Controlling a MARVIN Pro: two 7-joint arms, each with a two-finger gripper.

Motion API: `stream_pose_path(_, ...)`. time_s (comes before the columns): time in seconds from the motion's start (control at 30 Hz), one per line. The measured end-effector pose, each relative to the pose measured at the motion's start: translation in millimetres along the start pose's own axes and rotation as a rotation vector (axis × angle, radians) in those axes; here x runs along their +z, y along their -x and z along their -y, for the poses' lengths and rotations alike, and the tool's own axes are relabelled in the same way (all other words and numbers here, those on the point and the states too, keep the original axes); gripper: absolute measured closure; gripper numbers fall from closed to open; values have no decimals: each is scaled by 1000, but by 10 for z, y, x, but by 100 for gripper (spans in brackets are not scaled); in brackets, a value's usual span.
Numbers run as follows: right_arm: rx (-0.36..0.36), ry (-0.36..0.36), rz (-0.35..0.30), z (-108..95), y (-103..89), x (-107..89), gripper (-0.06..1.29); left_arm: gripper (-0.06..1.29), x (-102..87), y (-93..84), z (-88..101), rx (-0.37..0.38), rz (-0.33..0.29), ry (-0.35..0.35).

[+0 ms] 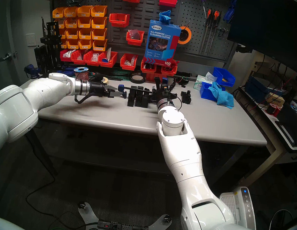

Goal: Clamp the two 3D printed pieces together with the clamp

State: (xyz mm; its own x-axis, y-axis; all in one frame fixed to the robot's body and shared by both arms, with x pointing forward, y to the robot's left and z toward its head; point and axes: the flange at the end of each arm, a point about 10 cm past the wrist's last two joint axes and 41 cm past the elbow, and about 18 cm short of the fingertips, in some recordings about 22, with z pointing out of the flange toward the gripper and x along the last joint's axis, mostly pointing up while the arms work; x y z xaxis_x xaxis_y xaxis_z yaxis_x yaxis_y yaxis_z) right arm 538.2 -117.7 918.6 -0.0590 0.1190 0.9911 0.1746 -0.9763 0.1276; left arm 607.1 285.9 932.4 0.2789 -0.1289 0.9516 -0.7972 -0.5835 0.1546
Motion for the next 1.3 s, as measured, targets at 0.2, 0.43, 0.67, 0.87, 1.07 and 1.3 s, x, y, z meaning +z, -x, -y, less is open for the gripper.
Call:
stream_pose_path(0.2,-1,-3,-1,3,0,-3,70,0,7,6,9,7,8,-12)
stream_pose_path(0.43,-2,-6,-1,5,0,-6,70,0,13,11,19,15,16,-25)
stream_pose_path(0.67,-3,-9,-2,8,1,-9,70,0,19,17,27,22,23,-36)
stream_pose_path(0.87,-4,-11,-3,9,2,-12,70,0,25,22,34,29,30,-46)
stream_pose_path(1.07,-5,-14,-4,9,3,-15,70,0,29,26,41,36,37,-55)
stream_pose_path(1.3,-6,-17,-4,8,4,-18,70,0,34,32,46,43,44,-62)
